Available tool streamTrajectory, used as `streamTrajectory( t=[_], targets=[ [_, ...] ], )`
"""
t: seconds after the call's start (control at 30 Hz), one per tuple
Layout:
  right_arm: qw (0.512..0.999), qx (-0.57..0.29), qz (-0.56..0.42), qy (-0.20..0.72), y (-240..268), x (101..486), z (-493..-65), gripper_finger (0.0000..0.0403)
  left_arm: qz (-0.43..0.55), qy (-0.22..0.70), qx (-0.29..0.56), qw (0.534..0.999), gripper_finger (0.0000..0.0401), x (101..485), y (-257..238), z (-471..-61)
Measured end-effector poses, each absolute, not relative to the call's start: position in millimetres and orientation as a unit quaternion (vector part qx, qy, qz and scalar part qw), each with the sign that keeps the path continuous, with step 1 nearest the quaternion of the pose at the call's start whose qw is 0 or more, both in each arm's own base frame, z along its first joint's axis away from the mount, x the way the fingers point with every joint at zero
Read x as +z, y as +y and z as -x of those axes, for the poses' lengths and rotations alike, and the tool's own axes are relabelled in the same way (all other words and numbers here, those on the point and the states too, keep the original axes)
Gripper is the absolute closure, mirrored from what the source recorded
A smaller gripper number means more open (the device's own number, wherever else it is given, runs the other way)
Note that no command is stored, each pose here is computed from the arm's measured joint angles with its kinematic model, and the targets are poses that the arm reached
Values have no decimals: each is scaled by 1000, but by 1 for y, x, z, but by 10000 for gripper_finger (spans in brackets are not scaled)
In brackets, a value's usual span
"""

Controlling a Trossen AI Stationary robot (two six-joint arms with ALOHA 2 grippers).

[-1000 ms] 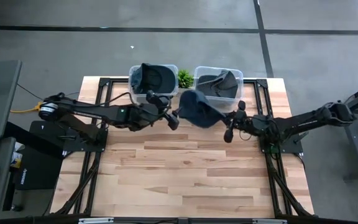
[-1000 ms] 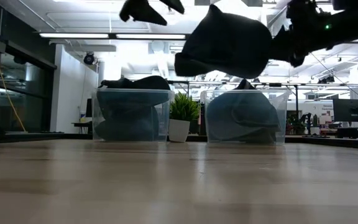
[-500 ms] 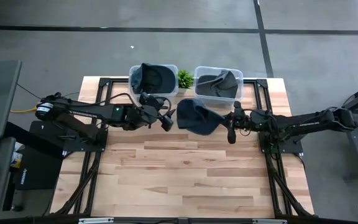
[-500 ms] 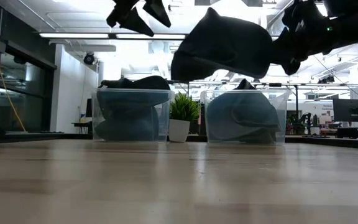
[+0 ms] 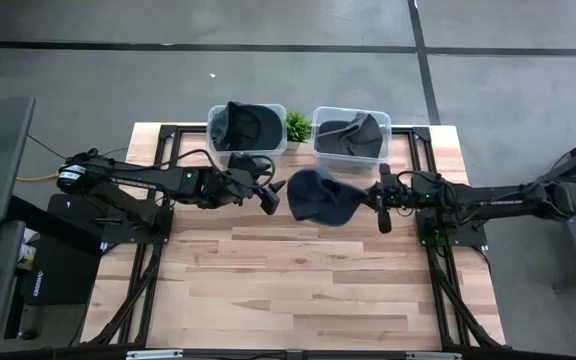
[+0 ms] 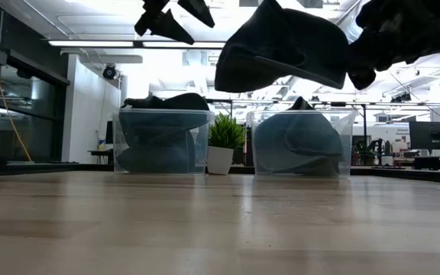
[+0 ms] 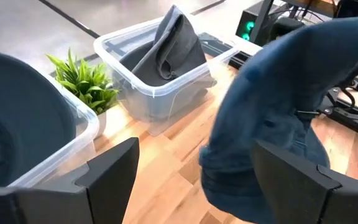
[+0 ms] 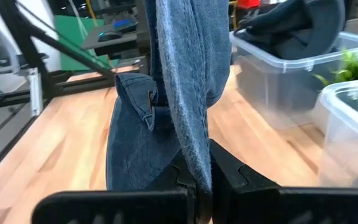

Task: Pick & Place hat
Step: Put the blue cap into the left transparent bin

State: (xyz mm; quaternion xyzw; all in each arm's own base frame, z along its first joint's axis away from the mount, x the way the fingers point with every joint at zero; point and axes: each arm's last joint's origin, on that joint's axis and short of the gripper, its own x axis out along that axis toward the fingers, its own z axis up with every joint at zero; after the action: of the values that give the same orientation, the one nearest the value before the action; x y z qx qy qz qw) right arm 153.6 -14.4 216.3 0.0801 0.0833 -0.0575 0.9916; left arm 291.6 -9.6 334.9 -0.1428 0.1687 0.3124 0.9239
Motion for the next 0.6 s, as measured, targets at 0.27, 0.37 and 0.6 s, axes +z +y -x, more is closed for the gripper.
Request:
streamTrajectory(
  t=[0.27,0.37,0.6],
  targets=[
    [992,-25,-85,90,-13,217,-148,398,164,162,316,920,96,335,-10,-292],
    [992,-23,-87,88,-13,218,-147,398,170,159,319,919,96,335,-10,-291],
    [986,-1,-95,139,-11,230,-147,398,179,153,320,918,96,340,-9,-286]
  ],
)
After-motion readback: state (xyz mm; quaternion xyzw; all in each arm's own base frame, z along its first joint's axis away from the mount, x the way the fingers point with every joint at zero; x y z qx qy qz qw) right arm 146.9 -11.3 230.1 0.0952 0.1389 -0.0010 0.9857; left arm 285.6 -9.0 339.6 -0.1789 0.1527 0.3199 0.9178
